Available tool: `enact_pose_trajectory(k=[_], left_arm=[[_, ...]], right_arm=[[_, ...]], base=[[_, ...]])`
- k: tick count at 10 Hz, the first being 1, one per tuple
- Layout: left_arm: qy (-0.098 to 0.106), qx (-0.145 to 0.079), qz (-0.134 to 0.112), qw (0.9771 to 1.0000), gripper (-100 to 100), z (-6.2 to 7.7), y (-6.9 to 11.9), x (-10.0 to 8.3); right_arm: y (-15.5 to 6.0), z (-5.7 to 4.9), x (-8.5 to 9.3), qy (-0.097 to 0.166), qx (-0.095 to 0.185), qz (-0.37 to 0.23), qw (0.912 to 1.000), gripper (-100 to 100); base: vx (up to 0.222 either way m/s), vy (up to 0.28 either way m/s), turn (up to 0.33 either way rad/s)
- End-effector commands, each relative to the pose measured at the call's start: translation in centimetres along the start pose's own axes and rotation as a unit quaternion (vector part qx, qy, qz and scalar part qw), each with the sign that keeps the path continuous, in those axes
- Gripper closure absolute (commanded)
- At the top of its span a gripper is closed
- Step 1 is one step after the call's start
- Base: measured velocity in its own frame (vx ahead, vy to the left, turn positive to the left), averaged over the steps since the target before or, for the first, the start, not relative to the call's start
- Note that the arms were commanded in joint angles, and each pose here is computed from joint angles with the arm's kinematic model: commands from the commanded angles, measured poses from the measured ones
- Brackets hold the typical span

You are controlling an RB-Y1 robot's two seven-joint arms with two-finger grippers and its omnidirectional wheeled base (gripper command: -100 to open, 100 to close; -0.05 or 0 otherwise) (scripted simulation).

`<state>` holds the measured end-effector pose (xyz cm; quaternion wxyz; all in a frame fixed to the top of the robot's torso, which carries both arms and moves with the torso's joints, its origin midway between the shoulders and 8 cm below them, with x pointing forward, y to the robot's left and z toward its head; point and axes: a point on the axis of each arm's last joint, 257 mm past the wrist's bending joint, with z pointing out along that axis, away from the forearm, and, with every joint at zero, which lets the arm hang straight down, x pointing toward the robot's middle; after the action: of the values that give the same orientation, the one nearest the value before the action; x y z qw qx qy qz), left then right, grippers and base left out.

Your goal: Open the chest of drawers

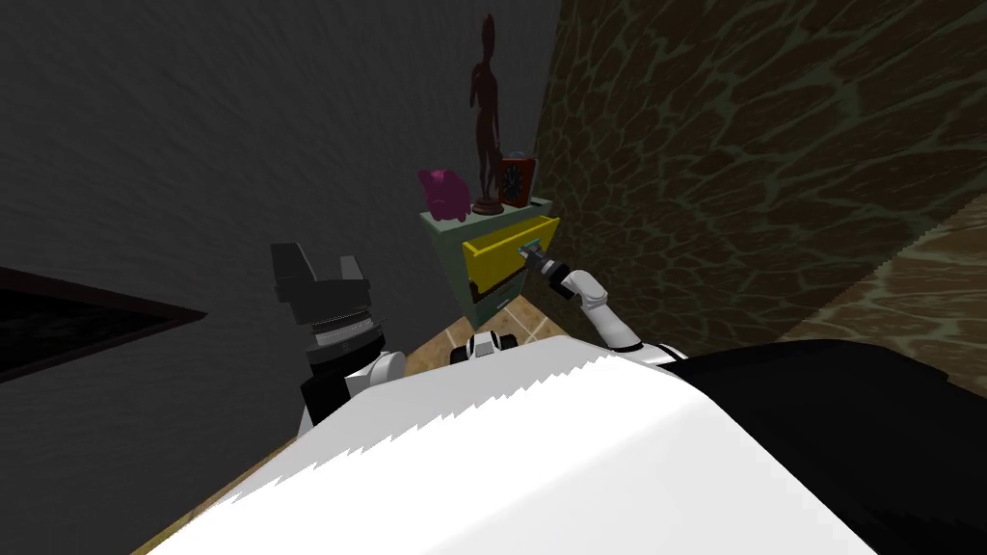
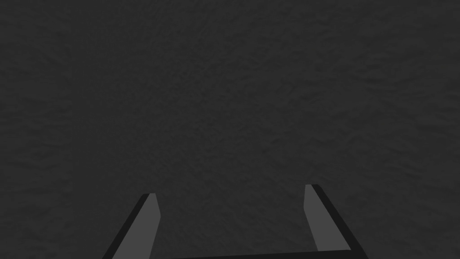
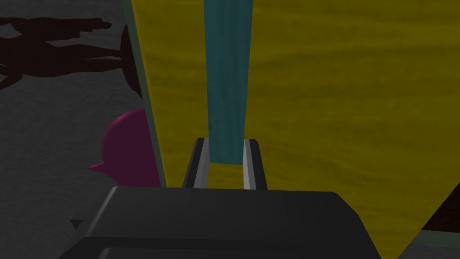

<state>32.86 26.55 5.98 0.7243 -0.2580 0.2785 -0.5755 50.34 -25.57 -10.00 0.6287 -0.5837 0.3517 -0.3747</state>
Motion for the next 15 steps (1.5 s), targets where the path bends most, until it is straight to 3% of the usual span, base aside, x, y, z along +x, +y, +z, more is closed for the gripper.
enact_pose_trajectory(k=[1, 2, 10, 11, 12, 15], left_arm=[[0.000, 0.000, 0.000, 1.0000, 0, 0.0, 0.0, 0.0], [0.000, 0.000, 0.000, 1.0000, 0, 0.0, 0.0, 0.0], [0.000, 0.000, 0.000, 1.0000, 0, 0.0, 0.0, 0.0], [0.000, 0.000, 0.000, 1.0000, 0, 0.0, 0.0, 0.0], [0.000, 0.000, 0.000, 1.0000, 0, 0.0, 0.0, 0.0], [0.000, 0.000, 0.000, 1.0000, 0, 0.0, 0.0, 0.0]], right_arm=[[-0.3, -0.1, -0.4, -0.006, 0.002, 0.000, 1.0000, 100], [-1.3, -0.2, 0.2, -0.018, 0.001, 0.001, 0.9998, -100], [-6.0, -1.6, 2.1, -0.065, 0.000, 0.002, 0.9979, -100], [-4.8, -1.6, 1.9, -0.062, -0.005, 0.006, 0.9981, -100], [-4.7, -1.7, 2.0, -0.063, -0.007, 0.006, 0.9980, 0], [-4.4, -1.8, 2.1, -0.061, -0.010, 0.007, 0.9980, 0]], base=[[-0.180, -0.101, -0.049], [-0.043, 0.013, -0.173], [0.048, 0.112, -0.122], [0.014, 0.045, -0.037], [0.007, 0.005, 0.001], [0.000, 0.000, 0.000]])
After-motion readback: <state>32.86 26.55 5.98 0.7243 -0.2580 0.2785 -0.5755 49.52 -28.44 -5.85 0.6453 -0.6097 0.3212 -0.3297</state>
